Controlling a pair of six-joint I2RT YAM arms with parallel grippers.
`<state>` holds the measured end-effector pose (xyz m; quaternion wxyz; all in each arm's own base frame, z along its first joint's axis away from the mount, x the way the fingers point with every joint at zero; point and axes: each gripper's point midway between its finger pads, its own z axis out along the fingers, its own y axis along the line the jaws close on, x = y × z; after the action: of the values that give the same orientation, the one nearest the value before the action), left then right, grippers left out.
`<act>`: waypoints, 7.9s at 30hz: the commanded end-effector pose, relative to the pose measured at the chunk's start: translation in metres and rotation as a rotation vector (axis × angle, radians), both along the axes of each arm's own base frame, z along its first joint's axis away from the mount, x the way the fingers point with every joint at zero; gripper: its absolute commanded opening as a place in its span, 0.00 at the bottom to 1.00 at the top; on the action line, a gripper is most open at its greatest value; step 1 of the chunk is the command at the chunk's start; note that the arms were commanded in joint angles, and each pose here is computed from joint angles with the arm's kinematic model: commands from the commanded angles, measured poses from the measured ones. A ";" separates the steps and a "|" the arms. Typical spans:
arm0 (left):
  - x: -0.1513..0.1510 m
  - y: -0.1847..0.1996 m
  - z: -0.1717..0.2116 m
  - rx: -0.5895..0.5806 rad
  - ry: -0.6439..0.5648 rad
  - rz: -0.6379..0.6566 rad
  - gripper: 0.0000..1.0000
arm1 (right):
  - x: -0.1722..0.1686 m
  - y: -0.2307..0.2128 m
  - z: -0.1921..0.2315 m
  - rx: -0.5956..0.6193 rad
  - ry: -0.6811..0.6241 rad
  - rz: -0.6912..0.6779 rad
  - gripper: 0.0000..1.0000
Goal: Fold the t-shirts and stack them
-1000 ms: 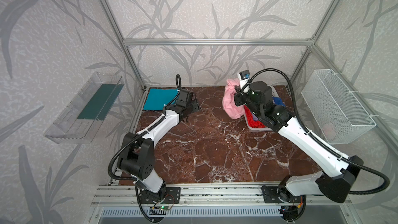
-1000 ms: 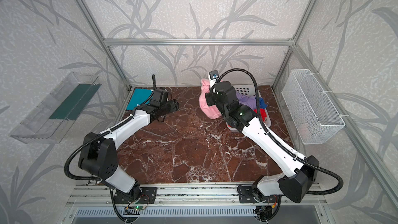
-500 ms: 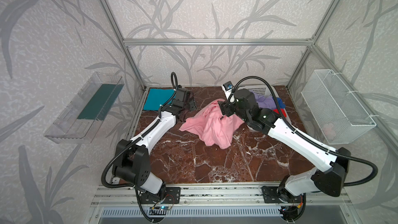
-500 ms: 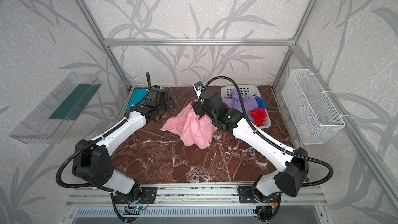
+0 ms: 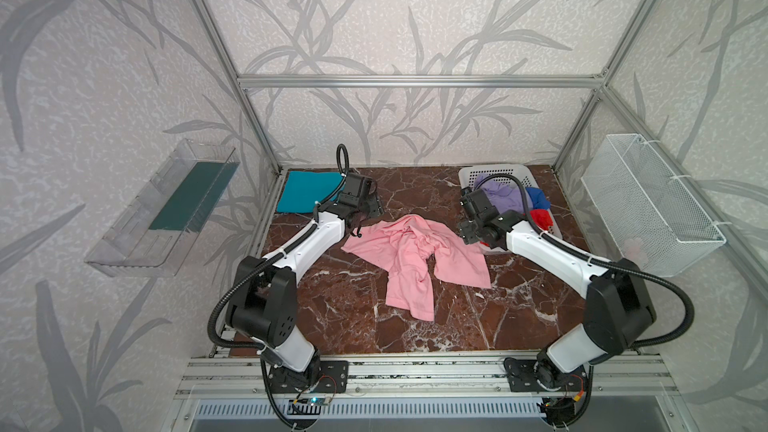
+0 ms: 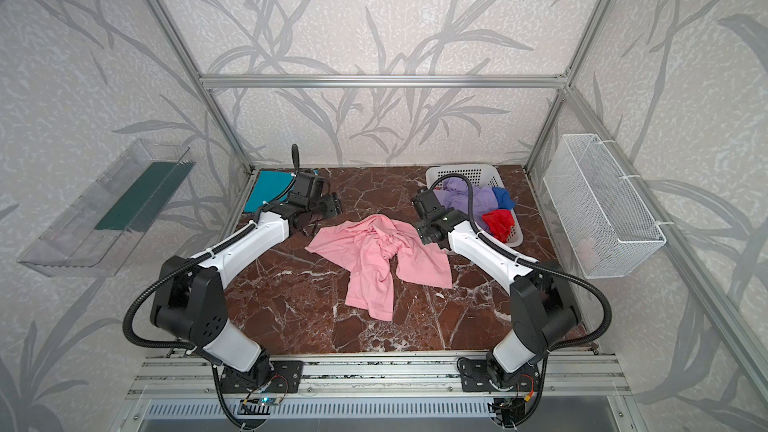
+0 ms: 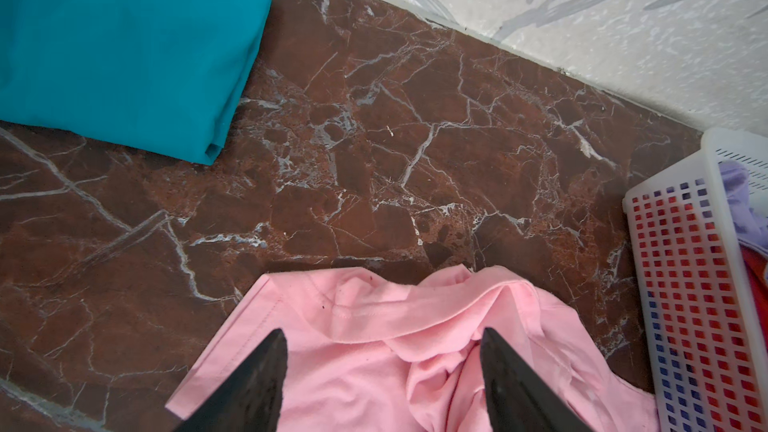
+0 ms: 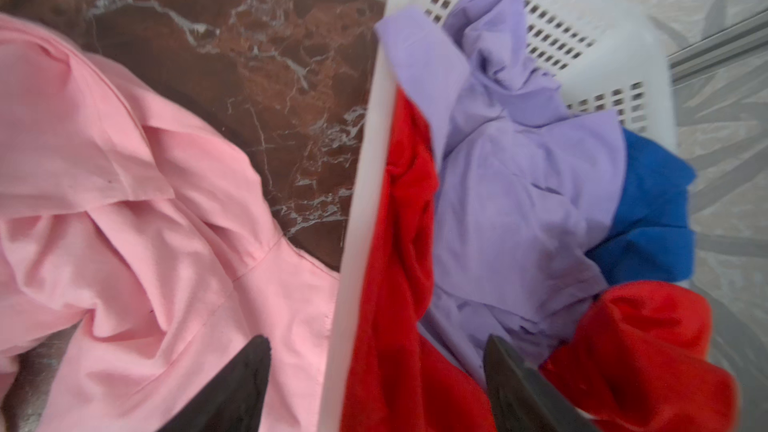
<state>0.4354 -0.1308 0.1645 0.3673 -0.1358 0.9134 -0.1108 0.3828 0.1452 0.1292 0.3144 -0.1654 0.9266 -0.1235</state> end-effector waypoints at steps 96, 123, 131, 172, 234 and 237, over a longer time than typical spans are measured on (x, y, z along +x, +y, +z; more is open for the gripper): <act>-0.036 -0.038 -0.052 0.153 0.235 -0.152 0.97 | 0.098 -0.121 -0.047 0.056 0.122 -0.290 0.51; -0.025 -0.019 -0.080 0.231 0.334 -0.055 0.98 | -0.116 -0.003 -0.035 0.369 0.306 -0.066 0.80; -0.119 -0.052 -0.065 0.233 0.343 -0.221 0.99 | -0.135 0.011 -0.084 0.451 0.452 -0.117 0.82; -0.204 -0.129 -0.110 0.034 0.495 -0.459 0.82 | -0.007 0.009 0.123 0.507 -0.051 -0.022 0.00; -0.056 -0.016 0.234 0.015 -0.206 -0.258 0.00 | -0.015 0.118 0.041 0.459 0.049 0.221 0.00; -0.028 -0.025 0.255 -0.065 -0.278 -0.272 0.00 | -0.029 0.099 0.129 0.406 -0.131 0.257 0.00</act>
<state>0.3841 -0.1443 0.3868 0.4238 -0.0191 0.8911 -0.1615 0.3603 0.2612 0.1510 0.3062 -0.1977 0.9232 0.1216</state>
